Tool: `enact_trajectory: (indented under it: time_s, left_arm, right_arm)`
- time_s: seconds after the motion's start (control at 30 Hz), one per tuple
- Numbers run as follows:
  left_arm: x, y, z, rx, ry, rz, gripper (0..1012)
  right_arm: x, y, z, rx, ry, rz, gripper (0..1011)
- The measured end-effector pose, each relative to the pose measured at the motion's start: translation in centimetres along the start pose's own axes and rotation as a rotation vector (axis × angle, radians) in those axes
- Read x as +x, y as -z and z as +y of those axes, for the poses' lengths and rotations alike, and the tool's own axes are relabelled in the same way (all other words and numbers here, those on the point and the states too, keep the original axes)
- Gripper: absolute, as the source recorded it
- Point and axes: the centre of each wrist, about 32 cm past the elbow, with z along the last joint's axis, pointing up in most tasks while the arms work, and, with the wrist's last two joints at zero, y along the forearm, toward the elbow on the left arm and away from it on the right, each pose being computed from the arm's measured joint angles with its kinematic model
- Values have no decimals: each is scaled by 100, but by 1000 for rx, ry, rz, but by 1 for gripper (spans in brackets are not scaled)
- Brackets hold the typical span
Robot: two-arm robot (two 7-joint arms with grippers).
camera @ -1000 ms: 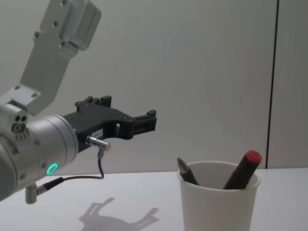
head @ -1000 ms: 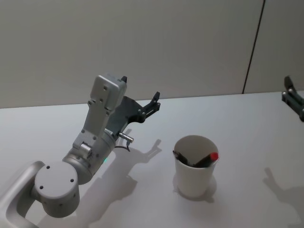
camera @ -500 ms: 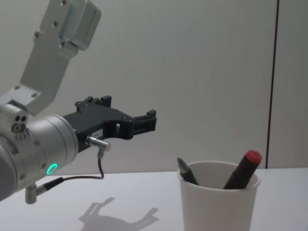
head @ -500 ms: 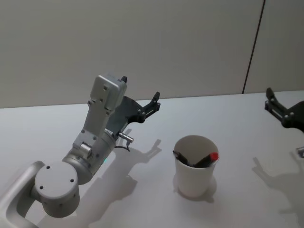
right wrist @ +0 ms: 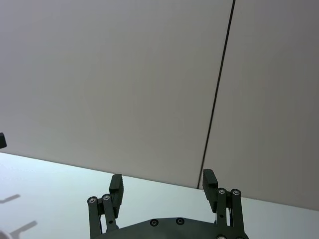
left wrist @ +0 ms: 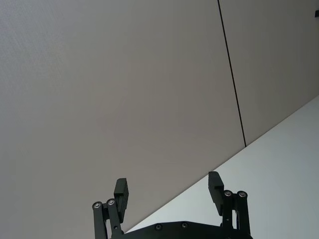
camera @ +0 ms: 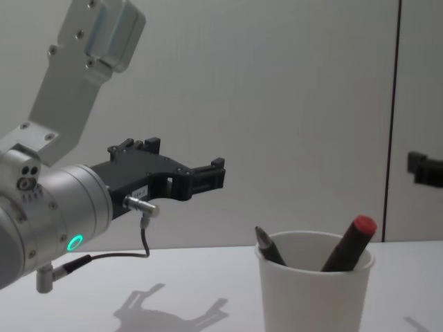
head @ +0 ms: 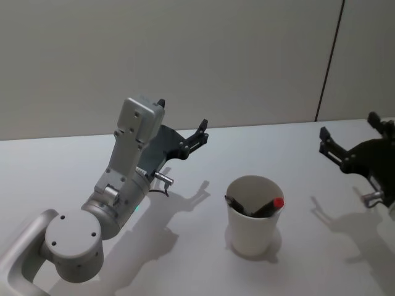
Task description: Place the pen into the pen holder.
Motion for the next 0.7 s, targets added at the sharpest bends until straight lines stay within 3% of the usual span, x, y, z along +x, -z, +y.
enact_trajectory:
  time_s: [0.37,0.7]
  left_arm:
    - [0,0,0,0,0,0,1001]
    - [0,0,0,0,0,0,1001]
  right_arm:
    - [-30,185,150,-12,-65,89,1001]
    - [-34,201,164,-13,-71,97,1001]
